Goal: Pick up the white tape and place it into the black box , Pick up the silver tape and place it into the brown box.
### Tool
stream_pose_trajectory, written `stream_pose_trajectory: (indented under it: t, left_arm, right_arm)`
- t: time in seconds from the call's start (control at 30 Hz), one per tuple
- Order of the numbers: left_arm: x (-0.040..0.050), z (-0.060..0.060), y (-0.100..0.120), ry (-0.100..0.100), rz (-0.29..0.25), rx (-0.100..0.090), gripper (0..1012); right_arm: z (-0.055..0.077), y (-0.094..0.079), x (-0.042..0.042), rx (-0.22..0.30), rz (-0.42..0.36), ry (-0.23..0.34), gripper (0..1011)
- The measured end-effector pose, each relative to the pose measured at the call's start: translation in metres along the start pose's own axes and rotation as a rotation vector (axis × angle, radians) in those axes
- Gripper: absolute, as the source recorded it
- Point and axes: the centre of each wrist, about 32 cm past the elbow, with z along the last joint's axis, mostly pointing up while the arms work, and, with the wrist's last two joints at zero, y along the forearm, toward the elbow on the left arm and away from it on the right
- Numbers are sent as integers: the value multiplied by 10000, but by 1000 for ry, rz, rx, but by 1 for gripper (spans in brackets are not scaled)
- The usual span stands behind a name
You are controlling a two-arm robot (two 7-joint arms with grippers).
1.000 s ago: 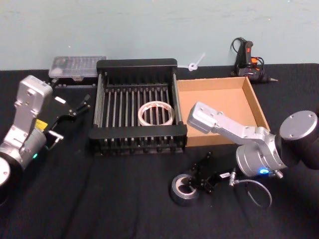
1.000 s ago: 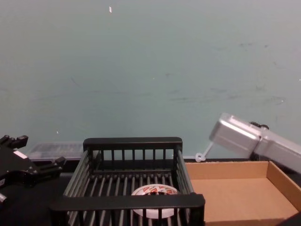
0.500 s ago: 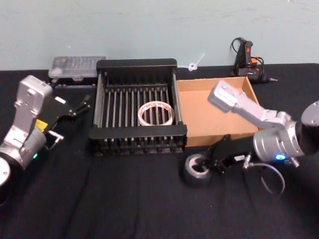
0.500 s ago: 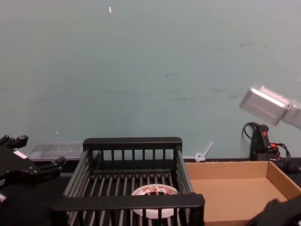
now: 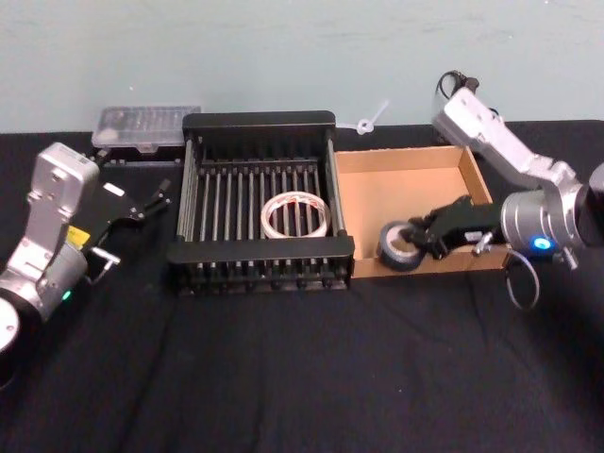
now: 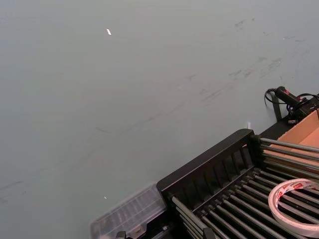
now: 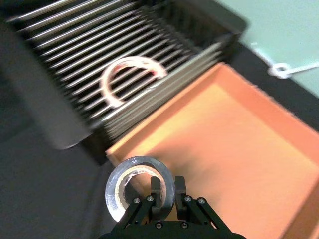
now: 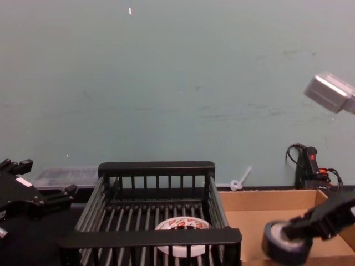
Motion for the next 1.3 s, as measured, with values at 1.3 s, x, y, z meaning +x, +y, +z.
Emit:
stream_pose_trajectory:
  t: [1.3]
  left_arm:
    - [0,0,0,0,0,0,1001]
  right_arm:
    - [88,400,418,-43,-140,79,173]
